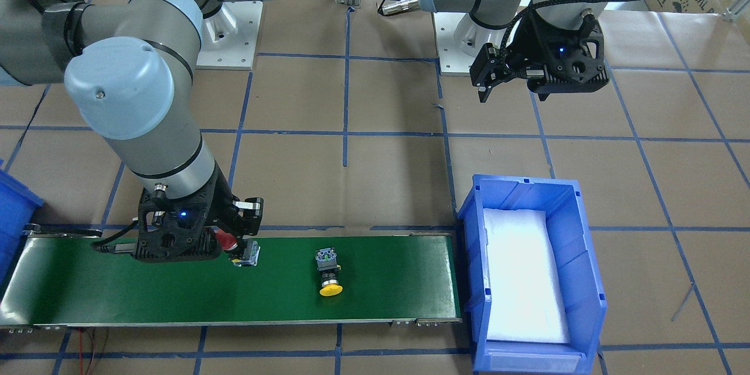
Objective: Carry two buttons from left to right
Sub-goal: 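Carry the red button to the far bin with the right gripper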
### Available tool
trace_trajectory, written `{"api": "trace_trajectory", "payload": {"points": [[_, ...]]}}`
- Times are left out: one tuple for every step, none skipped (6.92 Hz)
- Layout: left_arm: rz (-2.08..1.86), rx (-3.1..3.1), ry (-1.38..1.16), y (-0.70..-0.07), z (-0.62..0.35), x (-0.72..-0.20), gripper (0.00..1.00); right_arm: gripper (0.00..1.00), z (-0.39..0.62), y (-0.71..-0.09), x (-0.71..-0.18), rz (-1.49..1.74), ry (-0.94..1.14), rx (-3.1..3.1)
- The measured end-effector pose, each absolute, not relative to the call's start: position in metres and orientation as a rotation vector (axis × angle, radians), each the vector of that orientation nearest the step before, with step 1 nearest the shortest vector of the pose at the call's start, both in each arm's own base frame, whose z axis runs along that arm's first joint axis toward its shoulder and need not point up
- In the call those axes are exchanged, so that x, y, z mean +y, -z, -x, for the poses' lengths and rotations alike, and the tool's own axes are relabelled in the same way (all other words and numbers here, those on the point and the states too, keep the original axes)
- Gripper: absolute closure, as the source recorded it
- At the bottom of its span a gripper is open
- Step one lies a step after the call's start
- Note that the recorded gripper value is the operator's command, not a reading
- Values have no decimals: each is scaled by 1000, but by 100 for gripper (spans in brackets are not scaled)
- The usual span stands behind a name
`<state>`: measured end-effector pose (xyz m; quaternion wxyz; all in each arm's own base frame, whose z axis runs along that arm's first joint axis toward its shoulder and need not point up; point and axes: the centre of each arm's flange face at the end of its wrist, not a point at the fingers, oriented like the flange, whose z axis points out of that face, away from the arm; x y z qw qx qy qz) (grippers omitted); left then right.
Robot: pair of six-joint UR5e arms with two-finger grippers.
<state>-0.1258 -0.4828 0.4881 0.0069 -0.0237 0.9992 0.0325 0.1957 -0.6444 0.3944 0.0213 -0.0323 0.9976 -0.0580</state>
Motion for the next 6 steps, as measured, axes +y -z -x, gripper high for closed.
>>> {"api": "trace_trajectory", "payload": {"points": [[69,3124,-101,-488,128,-482,0,68,-166,-398,-650,141,190,3119],[68,3123,-100,-488,128,-482,0,68,-114,-407,-654,175,192,3136],[66,3122,-99,-487,129,-482,0,68,-54,-418,-654,223,180,3151],[66,3122,-99,-487,129,-482,0,68,15,-426,-653,300,176,3165],[66,3122,-101,-487,128,-482,0,68,85,-430,-647,375,172,3175],[67,3121,-105,-487,128,-481,0,68,148,-430,-637,433,166,3182]]}}
